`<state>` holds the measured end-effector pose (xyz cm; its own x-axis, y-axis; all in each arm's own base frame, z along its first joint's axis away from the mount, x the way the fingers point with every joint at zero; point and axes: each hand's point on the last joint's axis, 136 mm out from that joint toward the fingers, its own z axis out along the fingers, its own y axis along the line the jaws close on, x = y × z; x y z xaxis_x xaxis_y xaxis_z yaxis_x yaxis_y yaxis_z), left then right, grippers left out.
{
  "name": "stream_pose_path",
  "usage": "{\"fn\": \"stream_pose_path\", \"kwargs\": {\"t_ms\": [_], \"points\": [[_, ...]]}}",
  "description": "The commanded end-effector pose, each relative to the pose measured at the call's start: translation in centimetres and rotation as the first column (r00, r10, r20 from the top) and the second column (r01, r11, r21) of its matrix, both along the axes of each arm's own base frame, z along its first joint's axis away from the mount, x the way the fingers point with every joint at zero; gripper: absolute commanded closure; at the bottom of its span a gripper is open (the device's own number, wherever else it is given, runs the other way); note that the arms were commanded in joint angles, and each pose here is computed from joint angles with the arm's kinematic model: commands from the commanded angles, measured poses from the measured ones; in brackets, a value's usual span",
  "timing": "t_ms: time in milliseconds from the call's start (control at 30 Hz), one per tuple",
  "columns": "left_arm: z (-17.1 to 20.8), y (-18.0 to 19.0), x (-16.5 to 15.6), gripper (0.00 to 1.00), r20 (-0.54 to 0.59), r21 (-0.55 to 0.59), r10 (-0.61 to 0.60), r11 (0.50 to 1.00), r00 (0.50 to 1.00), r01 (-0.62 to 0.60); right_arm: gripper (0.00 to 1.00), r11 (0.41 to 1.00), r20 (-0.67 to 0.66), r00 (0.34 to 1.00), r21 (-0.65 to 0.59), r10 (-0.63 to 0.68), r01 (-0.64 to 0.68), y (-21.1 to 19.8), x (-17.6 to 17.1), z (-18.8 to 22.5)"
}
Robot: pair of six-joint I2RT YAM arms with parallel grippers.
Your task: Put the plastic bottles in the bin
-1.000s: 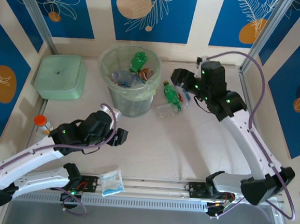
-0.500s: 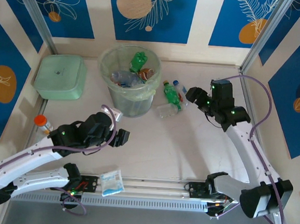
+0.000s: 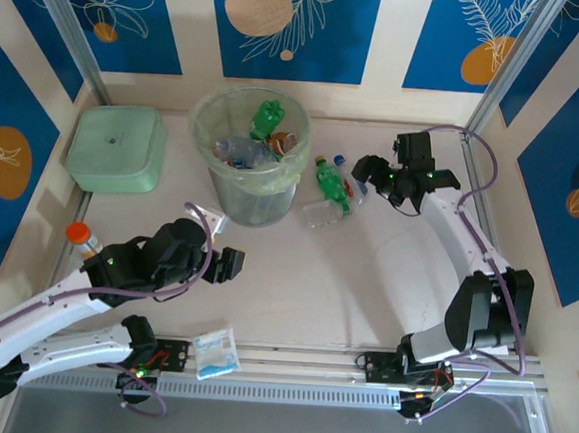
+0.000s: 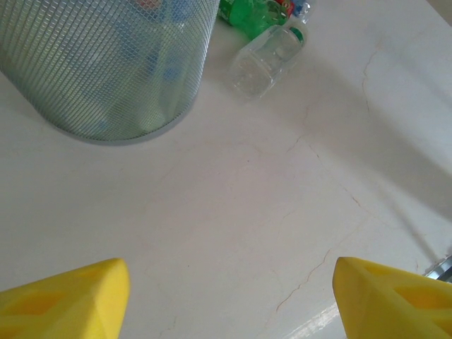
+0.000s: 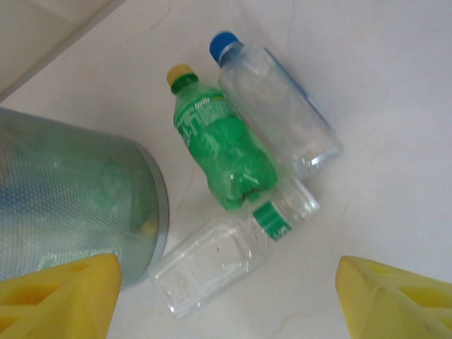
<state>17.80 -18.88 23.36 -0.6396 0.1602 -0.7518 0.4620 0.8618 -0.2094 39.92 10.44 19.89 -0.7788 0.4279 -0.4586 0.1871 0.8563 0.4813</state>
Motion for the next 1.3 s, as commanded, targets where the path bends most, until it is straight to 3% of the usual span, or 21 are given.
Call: {"fn": "stream_pose_path", "kwargs": {"t_ms": [0, 333, 600, 1267], "points": [[0.1, 0.1, -0.2, 0.24, 0.002, -0.01, 0.003, 1.0, 1.0, -0.003, 0.2, 0.998, 0.01, 0.999, -0.054, 0.03, -0.03, -0.2, 1.9, -0.2], [-0.9, -0.3, -0.3, 0.24, -0.025, 0.005, -0.011, 1.0, 1.0, 0.011, 0.25, 0.993, -0.129, 0.991, -0.114, 0.024, -0.039, -0.1, 6.3, -5.9], [-1.1, -0.7, 0.0, 0.23, -0.032, 0.025, -0.018, 1.0, 0.999, 0.019, 0.21, 0.979, -0.209, 0.977, -0.184, 0.043, -0.083, 0.1, 8.8, -9.5], [-1.3, -1.0, -0.1, 0.23, -0.054, 0.035, -0.023, 0.999, 0.998, 0.025, 0.23, 0.959, -0.32, 0.942, -0.223, 0.096, -0.174, 1.8, 9.2, -14.3]]}}
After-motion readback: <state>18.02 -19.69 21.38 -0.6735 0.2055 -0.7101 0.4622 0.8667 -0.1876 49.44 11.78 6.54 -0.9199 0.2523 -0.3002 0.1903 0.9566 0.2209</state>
